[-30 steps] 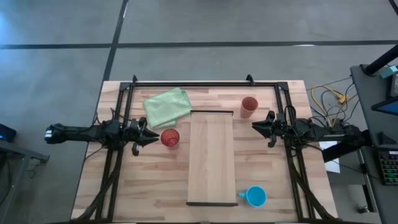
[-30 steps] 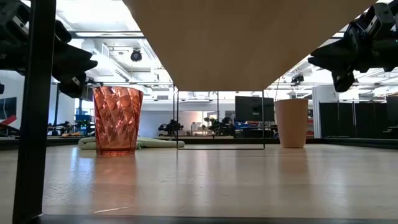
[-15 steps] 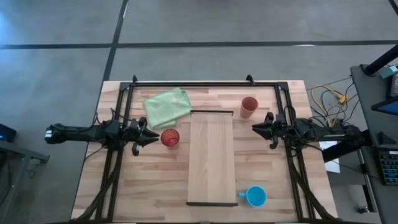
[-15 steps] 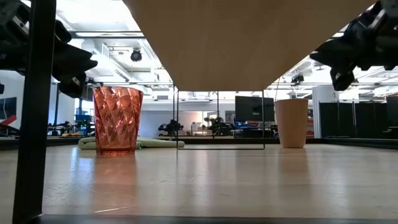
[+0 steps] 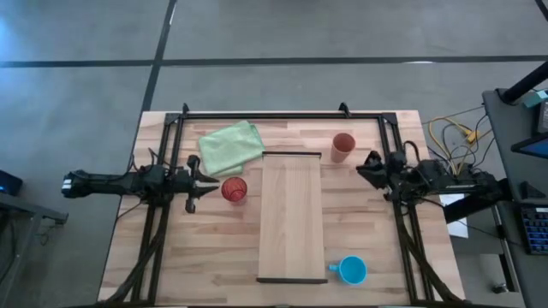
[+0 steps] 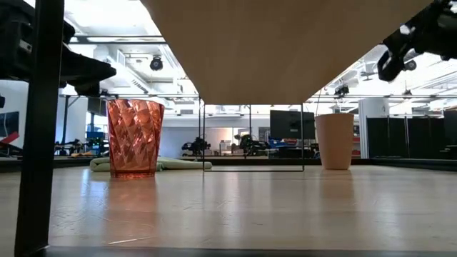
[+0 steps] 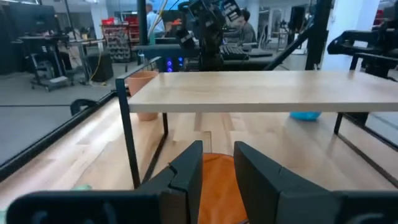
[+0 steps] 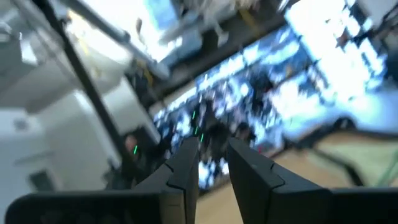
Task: Stack small to large cups/mugs on shelf
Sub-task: Put the blue mug on the shelf
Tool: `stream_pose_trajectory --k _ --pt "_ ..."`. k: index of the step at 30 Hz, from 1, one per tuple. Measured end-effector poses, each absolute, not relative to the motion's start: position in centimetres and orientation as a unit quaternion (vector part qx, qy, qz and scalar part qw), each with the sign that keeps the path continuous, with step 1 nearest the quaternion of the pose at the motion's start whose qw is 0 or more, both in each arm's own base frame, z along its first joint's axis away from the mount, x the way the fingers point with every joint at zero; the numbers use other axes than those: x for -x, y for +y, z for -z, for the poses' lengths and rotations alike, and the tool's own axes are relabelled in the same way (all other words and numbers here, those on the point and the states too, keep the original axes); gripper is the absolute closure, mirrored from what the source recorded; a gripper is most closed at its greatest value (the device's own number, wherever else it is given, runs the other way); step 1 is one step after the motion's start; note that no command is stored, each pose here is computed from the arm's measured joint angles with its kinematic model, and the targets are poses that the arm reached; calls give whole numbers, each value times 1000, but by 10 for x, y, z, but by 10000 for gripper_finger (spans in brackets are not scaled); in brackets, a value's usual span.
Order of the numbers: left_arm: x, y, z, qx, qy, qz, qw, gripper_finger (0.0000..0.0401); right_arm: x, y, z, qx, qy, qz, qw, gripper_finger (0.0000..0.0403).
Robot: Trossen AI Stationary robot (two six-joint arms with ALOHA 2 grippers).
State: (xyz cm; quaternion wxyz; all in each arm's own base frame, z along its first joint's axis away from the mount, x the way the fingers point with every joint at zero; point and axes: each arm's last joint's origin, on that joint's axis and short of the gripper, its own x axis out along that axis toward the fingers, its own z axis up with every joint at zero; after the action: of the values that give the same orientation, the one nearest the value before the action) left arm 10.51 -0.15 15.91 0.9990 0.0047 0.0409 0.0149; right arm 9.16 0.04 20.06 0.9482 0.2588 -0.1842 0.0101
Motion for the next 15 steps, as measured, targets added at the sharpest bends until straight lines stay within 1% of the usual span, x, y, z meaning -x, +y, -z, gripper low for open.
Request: stream_pose_trajectory --k 3,8,12,15 --pt "-105 -1 -159 32 39 -16 999 324 -90 -1 -205 -263 -213 13 941 323" --pt "-105 -1 -167 36 -2 -15 999 324 -90 -2 -221 -264 -213 30 940 323" --pt "-104 -2 -182 52 -60 -11 997 324 -96 -2 -249 -261 -175 40 949 323" --pt "-102 -1 -204 61 -88 -9 994 324 -105 -1 -277 -240 -119 55 962 323"
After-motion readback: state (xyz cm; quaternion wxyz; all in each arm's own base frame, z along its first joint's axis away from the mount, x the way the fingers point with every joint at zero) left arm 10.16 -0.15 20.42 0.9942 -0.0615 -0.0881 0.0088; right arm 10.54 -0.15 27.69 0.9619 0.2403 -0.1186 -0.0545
